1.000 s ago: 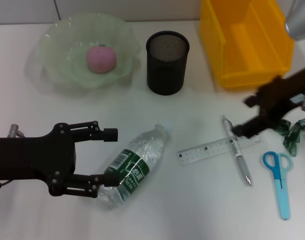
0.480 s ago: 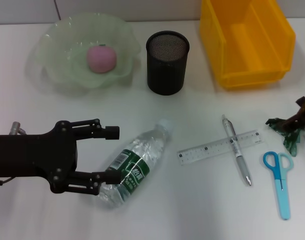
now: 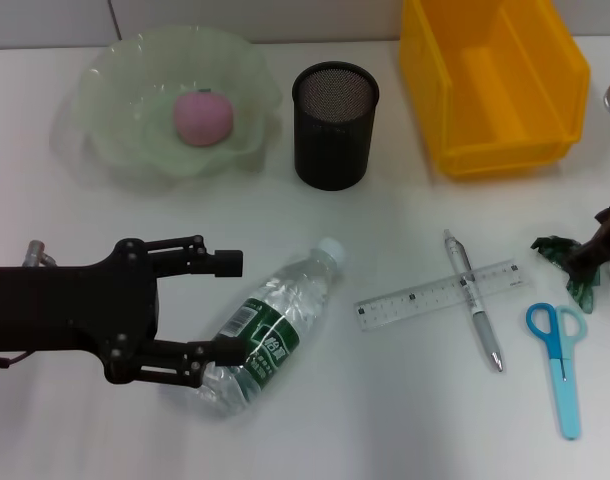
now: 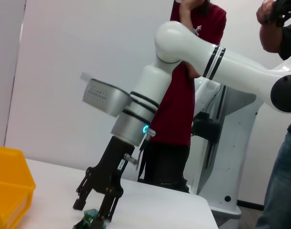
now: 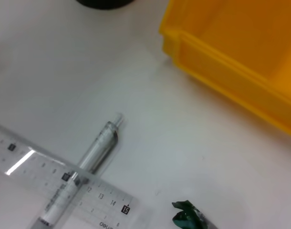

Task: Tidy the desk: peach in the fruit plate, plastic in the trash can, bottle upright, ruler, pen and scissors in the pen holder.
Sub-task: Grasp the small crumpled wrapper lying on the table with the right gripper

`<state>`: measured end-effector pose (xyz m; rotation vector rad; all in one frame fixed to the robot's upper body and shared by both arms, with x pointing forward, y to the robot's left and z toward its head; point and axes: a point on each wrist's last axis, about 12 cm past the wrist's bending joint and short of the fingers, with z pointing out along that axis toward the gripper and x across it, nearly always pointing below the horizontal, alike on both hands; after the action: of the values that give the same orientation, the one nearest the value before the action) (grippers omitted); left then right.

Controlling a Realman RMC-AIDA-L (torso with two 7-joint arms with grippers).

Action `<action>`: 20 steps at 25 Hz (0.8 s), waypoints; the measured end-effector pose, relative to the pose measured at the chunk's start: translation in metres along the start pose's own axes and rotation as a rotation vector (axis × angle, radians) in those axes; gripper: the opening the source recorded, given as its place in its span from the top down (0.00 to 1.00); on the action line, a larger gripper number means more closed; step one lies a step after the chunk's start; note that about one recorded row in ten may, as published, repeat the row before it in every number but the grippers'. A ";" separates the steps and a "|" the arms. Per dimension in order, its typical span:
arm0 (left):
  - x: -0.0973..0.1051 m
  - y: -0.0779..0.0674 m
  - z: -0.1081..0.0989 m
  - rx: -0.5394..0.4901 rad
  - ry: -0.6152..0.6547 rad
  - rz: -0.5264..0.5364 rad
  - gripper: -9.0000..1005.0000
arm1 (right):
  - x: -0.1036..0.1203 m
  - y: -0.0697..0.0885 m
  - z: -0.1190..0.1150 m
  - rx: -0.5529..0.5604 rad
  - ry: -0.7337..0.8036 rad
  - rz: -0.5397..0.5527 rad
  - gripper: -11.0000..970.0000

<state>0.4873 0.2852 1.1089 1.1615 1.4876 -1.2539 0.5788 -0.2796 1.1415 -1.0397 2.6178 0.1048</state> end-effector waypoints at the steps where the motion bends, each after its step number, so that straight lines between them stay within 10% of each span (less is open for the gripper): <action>1: 0.000 0.000 0.000 0.001 0.000 0.000 0.16 | 0.001 0.000 0.003 -0.002 0.002 0.001 0.13; 20: 0.000 0.000 0.002 0.003 -0.003 -0.012 0.16 | 0.001 0.003 0.021 0.018 -0.019 -0.016 0.70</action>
<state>0.4874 0.2835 1.1085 1.1536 1.4930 -1.2658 0.5817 -0.2746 1.1213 -1.0482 2.5877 0.0868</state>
